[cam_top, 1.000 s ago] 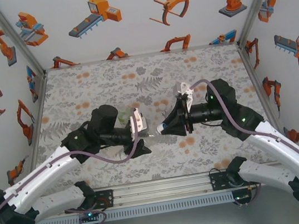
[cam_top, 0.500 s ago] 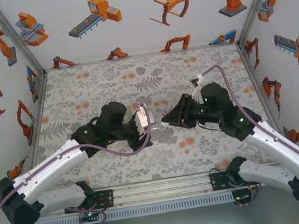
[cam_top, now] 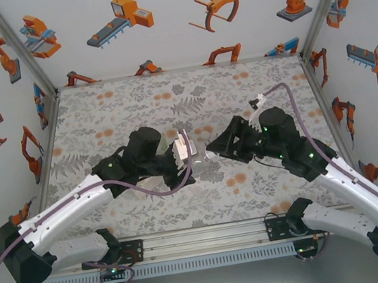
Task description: Screw on the bottle caps
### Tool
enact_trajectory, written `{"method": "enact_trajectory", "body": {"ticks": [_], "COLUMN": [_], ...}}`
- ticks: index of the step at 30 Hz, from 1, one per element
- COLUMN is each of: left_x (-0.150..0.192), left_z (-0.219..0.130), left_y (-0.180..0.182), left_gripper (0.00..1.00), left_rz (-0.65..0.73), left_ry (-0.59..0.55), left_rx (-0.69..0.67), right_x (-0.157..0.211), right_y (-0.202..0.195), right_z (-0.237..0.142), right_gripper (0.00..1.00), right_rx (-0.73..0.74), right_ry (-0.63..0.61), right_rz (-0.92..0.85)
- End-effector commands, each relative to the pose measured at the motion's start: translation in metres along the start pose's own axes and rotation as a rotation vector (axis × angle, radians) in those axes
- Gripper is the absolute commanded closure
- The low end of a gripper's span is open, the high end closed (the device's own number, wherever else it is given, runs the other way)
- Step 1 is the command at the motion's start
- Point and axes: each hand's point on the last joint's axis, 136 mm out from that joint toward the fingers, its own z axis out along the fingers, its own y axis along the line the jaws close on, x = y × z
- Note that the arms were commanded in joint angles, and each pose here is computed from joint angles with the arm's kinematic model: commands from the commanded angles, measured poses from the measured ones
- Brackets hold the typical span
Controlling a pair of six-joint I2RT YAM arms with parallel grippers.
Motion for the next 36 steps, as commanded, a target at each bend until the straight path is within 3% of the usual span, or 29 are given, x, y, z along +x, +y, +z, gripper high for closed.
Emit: {"method": "enact_trajectory", "body": {"ticks": [1,7,15,21,29,36], "left_x": [-0.026,-0.031,-0.042,-0.041,-0.043,-0.042], "left_z": [-0.015,-0.029,-0.046,-0.048,-0.048,-0.048], "left_y": [-0.009,-0.033,-0.057,-0.06,-0.06,-0.06], "left_gripper": [1.0,1.0,1.0,1.0,1.0,1.0], "left_rz": [0.053,0.064,0.069,0.062,0.062,0.063], "left_ry": [-0.083,-0.123,-0.177,-0.171,-0.172,-0.163], "left_rx": [0.038,0.142,0.26,0.269,0.269,0.269], "right_x": [-0.017,0.003,0.069,0.072,0.074,0.074], "right_y": [0.04,0.09,0.119,0.117,0.112,0.111], "right_z": [-0.028,-0.067,-0.091,-0.081,-0.067,-0.064], "right_gripper": [0.39,0.38,0.38,0.41,0.53,0.56], "right_rx": [-0.136,-0.41,-0.797,-0.825,-0.831,-0.835], "right_ry": [-0.109,-0.173,0.054,0.081,0.092,0.088], "right_rz": [-0.331,-0.81,-1.244,-1.345,-1.351,-1.346]}}
